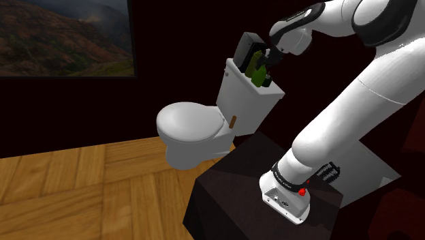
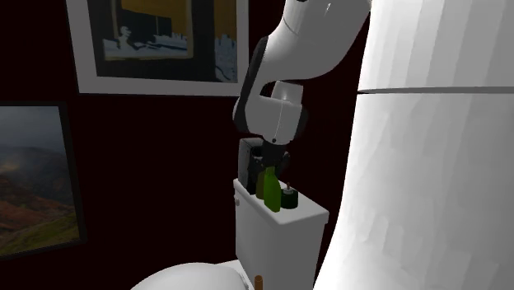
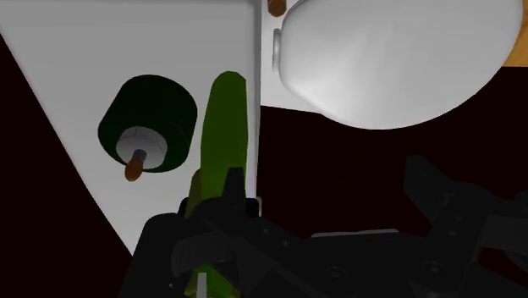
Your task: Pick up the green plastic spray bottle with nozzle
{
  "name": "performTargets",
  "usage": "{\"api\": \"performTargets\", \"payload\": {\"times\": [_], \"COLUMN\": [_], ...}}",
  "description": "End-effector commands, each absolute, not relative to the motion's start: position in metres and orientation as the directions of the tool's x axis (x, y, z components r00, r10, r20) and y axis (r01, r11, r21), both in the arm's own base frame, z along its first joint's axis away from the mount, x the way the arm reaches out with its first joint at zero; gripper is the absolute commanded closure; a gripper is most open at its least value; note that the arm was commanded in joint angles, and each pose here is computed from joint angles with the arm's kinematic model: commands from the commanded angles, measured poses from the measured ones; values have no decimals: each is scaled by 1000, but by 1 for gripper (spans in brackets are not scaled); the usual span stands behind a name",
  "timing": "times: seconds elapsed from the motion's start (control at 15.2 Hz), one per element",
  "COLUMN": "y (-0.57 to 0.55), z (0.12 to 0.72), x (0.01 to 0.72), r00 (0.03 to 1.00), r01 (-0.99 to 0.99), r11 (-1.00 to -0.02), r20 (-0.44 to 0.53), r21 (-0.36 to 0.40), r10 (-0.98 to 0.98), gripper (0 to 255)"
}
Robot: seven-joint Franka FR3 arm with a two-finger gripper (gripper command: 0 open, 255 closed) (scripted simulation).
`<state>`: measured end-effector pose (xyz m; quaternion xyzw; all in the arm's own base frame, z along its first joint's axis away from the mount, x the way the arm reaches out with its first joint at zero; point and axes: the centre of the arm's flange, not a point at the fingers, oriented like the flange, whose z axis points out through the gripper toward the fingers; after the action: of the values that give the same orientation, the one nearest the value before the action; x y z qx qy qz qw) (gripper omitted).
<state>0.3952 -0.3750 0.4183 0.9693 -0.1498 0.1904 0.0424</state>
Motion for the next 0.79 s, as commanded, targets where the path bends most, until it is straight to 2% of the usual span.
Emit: {"api": "performTargets", "payload": {"times": [0.0, 0.26, 0.73], "y": [-399, -446, -446], "z": [410, 394, 362], "x": [399, 404, 404], "r00": [864, 826, 826], "r01": [-333, -380, -381], "r11": [-943, -925, -925], "r20": [407, 450, 451], "r21": [19, 3, 3], "r10": [-297, -338, -339], "gripper": [0, 0, 0]}}
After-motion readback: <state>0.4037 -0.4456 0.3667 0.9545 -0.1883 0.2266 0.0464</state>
